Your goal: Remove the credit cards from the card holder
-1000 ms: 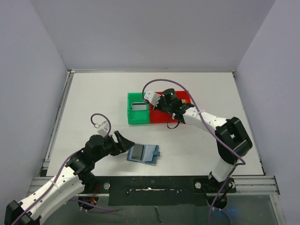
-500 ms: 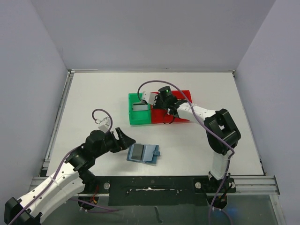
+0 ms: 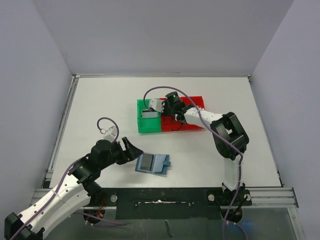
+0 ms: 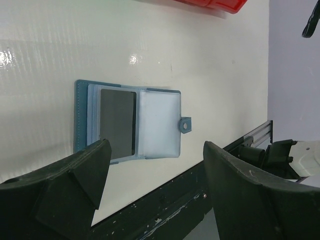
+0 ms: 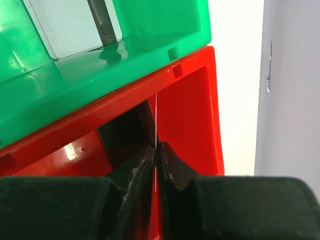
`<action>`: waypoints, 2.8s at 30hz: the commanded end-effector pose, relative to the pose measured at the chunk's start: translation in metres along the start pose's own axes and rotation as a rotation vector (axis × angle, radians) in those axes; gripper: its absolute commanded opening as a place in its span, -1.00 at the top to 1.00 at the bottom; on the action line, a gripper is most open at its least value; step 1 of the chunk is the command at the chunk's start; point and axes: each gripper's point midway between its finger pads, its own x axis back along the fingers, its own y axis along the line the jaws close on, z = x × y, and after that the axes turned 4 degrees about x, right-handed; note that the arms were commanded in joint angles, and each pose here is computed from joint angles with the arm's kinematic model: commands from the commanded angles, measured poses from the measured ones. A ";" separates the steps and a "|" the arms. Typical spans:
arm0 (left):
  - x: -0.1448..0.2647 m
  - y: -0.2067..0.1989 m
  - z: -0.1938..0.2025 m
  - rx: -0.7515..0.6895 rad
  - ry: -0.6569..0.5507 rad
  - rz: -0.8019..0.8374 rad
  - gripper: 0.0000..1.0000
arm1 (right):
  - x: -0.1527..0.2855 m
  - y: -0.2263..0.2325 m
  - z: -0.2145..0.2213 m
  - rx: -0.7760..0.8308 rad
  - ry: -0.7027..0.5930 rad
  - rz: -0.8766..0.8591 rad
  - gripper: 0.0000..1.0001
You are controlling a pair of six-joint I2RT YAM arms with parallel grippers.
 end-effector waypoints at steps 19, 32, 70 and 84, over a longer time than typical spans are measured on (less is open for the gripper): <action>0.005 -0.020 -0.007 0.005 0.000 0.050 -0.49 | 0.005 -0.005 0.003 0.002 0.023 -0.021 0.50; 0.013 -0.031 -0.008 -0.006 0.021 0.061 -0.49 | 0.008 0.000 0.004 -0.001 0.016 -0.038 0.40; 0.000 -0.009 -0.004 -0.075 0.039 -0.001 -0.50 | 0.190 -0.057 -0.079 -1.163 -0.522 0.153 -0.43; -0.016 0.002 0.004 -0.023 0.062 -0.009 -0.25 | 0.185 0.069 -0.111 -1.679 -0.502 -0.235 -0.91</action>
